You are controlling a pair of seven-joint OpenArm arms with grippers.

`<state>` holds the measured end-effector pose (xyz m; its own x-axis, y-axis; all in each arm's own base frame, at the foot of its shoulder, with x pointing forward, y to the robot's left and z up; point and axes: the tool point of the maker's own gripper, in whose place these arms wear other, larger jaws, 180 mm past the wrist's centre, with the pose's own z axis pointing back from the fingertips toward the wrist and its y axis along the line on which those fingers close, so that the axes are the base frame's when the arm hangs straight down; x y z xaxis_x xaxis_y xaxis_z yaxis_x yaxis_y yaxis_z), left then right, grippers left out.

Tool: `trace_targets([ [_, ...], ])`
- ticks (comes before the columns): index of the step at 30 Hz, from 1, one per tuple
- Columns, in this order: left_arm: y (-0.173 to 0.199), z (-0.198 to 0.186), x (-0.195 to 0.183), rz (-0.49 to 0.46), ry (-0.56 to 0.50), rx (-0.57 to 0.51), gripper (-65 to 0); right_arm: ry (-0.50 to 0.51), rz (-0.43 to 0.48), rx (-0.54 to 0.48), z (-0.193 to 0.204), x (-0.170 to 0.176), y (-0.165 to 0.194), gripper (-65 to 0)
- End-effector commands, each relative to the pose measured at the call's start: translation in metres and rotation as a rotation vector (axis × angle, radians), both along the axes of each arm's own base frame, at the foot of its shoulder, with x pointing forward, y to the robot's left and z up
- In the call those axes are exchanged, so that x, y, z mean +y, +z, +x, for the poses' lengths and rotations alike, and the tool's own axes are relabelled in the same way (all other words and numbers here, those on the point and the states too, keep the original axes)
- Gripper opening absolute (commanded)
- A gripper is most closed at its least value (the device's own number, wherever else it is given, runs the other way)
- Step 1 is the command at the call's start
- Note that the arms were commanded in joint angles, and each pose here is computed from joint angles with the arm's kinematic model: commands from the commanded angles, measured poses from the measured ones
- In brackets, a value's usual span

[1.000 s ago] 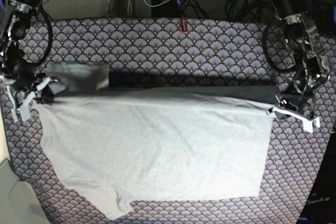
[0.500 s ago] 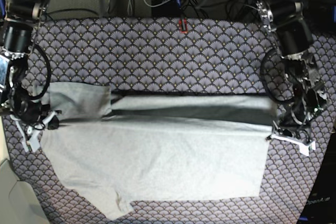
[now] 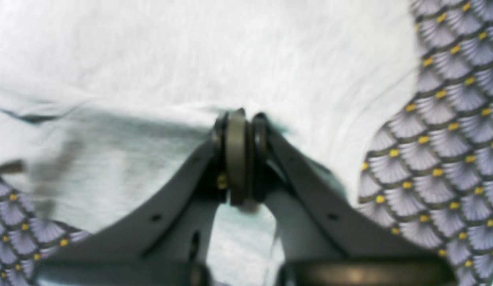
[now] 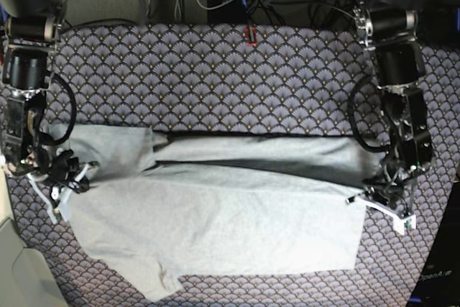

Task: Fold the T-shirt properly
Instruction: 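Lift the collar edge with both grippers and fold it toward the hem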

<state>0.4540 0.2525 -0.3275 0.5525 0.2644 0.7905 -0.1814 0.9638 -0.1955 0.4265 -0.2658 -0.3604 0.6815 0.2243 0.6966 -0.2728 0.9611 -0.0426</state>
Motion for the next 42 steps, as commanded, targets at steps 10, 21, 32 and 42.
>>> trace_targets([
  [10,0.029,0.028,0.018,0.008,0.027,-0.066,-64.6,0.065,-0.083,-0.099,0.032,0.013,0.029,-65.0],
  [21,0.033,0.030,0.025,0.018,0.035,-0.069,-64.6,0.085,-0.082,-0.098,0.043,0.014,0.024,-65.0],
  [32,0.020,0.021,0.027,0.022,0.036,-0.040,-64.5,0.055,-0.049,-0.112,0.058,0.007,0.031,-65.0],
  [42,0.018,0.020,0.028,0.019,0.040,-0.037,-63.7,0.086,-0.068,-0.122,0.066,0.015,0.038,-65.0],
])
